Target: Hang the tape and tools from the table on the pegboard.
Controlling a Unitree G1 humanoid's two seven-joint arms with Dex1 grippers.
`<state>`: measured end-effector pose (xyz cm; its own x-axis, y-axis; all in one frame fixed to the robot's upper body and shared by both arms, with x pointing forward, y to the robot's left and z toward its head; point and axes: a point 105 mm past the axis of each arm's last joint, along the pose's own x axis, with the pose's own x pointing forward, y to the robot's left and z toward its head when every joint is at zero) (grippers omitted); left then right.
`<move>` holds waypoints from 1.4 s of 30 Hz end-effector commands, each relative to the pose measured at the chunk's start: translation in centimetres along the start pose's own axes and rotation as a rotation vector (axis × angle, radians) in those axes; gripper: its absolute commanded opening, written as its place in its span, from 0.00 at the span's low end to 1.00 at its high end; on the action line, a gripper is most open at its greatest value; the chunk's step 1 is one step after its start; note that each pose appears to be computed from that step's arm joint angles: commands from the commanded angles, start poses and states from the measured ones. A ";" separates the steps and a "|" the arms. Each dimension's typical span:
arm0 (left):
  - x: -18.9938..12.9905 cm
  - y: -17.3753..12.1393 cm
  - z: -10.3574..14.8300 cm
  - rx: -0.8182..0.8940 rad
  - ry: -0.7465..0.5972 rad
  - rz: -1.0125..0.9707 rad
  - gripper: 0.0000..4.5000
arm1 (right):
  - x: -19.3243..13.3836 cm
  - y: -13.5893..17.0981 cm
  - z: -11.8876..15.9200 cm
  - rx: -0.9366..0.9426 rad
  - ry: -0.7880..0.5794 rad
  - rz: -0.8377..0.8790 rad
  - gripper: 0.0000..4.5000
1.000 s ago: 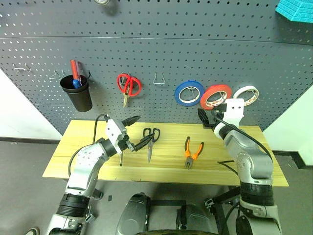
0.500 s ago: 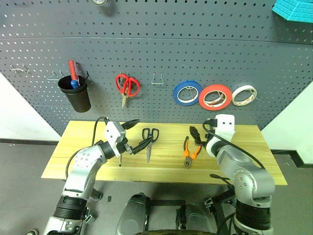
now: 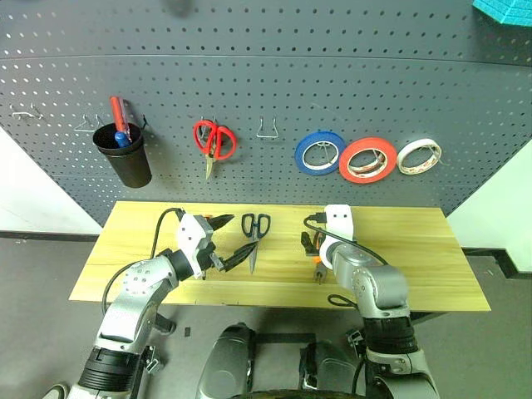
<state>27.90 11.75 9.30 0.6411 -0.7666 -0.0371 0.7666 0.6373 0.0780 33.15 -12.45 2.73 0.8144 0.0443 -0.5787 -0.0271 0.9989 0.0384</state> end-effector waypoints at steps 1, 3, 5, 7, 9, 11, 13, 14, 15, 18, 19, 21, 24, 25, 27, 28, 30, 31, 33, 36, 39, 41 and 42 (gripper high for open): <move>-0.3 -0.5 0.8 0.021 -0.017 0.007 1.00 | 0.2 -1.1 0.8 -0.017 -0.015 -0.055 1.00; -0.4 -0.8 0.6 0.014 -0.013 0.011 1.00 | 0.4 -1.6 0.5 -0.021 0.005 -0.084 1.00; -0.5 -1.1 0.5 0.011 -0.010 0.013 1.00 | 0.6 -2.0 0.2 -0.010 0.031 -0.113 1.00; -0.7 -1.1 0.5 0.009 -0.009 0.016 1.00 | 0.8 -2.2 0.1 -0.002 0.061 -0.147 1.00; -0.7 -1.1 0.5 0.008 -0.008 0.018 1.00 | 0.8 -2.2 0.3 -0.004 0.070 -0.163 1.00; -0.7 -1.1 0.4 0.009 -0.007 0.020 1.00 | 0.8 -1.8 0.9 -0.009 0.068 -0.162 1.00; -0.7 -1.1 0.4 0.010 -0.007 0.021 1.00 | 0.8 -1.6 1.1 -0.012 0.071 -0.157 1.00; -0.7 -1.1 0.4 0.009 -0.008 0.022 1.00 | 0.7 -1.3 1.2 -0.013 0.081 -0.143 1.00; -0.7 -1.2 0.4 0.009 -0.008 0.022 1.00 | 0.7 -1.0 1.1 -0.009 0.096 -0.126 1.00; -0.6 -1.2 0.3 0.008 -0.009 0.022 1.00 | 0.4 -0.4 1.2 0.016 0.130 -0.090 1.00; -0.5 -1.3 0.2 0.008 -0.009 0.021 1.00 | 0.1 -0.3 1.2 0.030 0.145 -0.078 1.00; -0.5 -1.3 0.2 0.006 -0.009 0.020 1.00 | -0.2 -0.3 1.1 0.044 0.181 -0.070 1.00; -0.4 -1.3 0.2 0.004 -0.012 0.021 1.00 | -0.6 -0.3 0.6 0.048 0.228 -0.061 1.00; -0.4 -1.4 0.2 0.002 -0.012 0.020 1.00 | -0.7 -0.3 0.5 0.050 0.233 -0.058 1.00; -0.4 -1.6 0.1 0.000 -0.012 0.018 1.00 | -0.7 -0.3 0.3 0.052 0.241 -0.059 1.00; -0.3 -1.6 0.1 -0.001 -0.012 0.017 1.00 | -0.6 -0.3 0.2 0.052 0.245 -0.061 1.00; -0.3 -1.7 0.1 -0.003 -0.013 0.016 1.00 | -0.6 -0.4 0.0 0.051 0.255 -0.065 1.00; -0.3 -1.8 0.1 -0.004 -0.013 0.016 1.00 | -0.6 -0.4 -0.1 0.051 0.259 -0.067 1.00; -0.3 -1.8 0.1 -0.005 -0.013 0.017 1.00 | -0.5 -0.4 -0.4 0.052 0.267 -0.071 1.00; -0.5 -1.9 0.0 -0.006 -0.010 0.021 1.00 | -0.3 -0.4 -0.8 0.053 0.279 -0.075 1.00; -0.7 -2.0 0.0 -0.010 -0.008 0.026 1.00 | -0.1 -0.6 -1.0 0.054 0.286 -0.092 1.00; -0.9 -2.1 0.0 -0.012 -0.006 0.028 1.00 | 0.0 -0.9 -1.1 0.065 0.289 -0.109 1.00; -1.0 -2.2 0.0 -0.013 -0.004 0.030 1.00 | 0.1 -0.9 -1.3 0.072 0.291 -0.114 1.00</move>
<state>25.87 11.17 8.17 0.6657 -0.7440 -0.0582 0.7462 0.6644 0.0421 32.16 -13.25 1.20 0.5909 -0.0455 -0.8055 0.0874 0.9961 0.0078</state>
